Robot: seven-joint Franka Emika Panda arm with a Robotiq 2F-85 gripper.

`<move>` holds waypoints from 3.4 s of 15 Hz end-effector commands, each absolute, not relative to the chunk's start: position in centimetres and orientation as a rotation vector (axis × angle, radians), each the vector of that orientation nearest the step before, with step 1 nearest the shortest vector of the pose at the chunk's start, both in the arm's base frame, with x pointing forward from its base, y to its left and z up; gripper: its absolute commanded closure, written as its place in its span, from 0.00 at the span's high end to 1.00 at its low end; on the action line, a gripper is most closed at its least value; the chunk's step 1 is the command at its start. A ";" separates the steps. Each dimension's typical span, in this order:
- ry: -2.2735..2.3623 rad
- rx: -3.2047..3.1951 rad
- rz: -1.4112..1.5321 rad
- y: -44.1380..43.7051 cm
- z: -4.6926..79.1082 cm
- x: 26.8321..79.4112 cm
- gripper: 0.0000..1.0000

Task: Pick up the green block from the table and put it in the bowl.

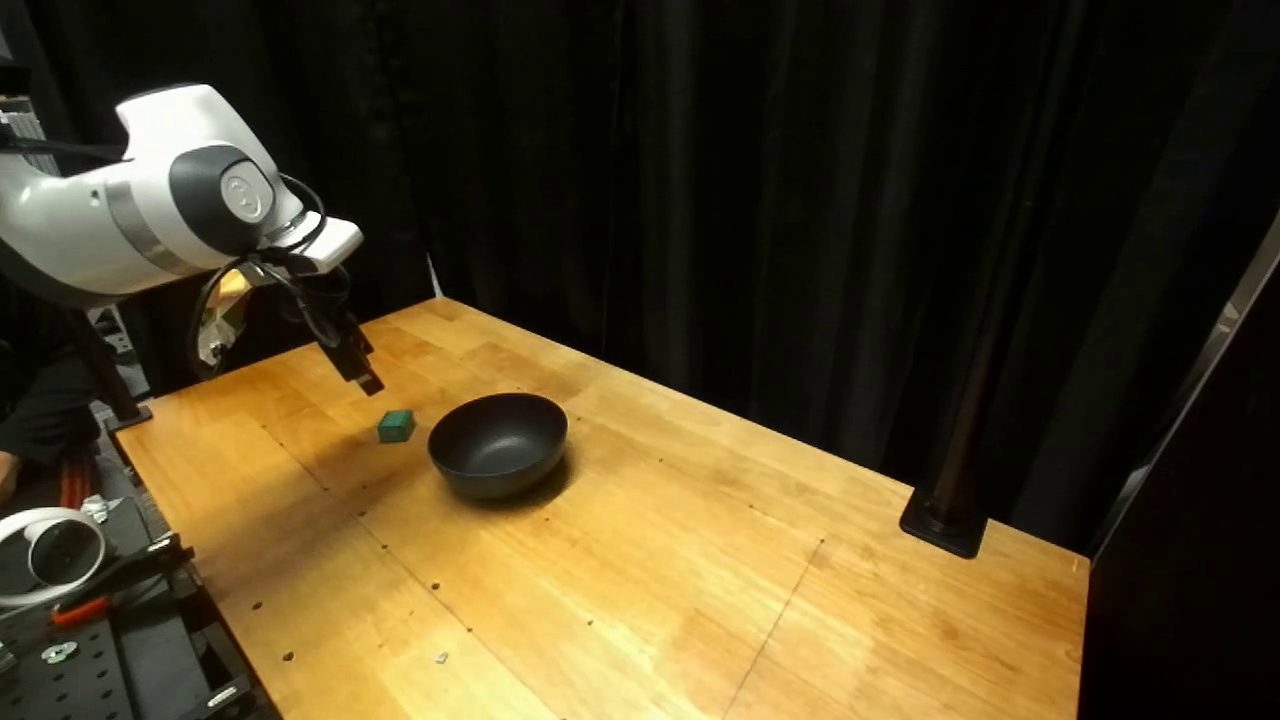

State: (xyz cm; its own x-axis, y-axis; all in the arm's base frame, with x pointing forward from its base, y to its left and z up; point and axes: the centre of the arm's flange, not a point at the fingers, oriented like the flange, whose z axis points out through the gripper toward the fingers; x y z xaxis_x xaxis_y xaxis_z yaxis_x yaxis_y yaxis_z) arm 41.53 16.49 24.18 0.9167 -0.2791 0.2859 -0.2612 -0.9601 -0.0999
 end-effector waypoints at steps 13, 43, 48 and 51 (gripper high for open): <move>0.515 -3.112 -0.381 22.3 9.7 47.2 0.67; 1.329 -3.206 -0.661 10.9 24.1 53.5 0.80; 1.204 -3.031 -0.393 10.1 30.4 52.7 1.00; 1.140 -2.960 -0.305 9.6 35.2 52.2 1.00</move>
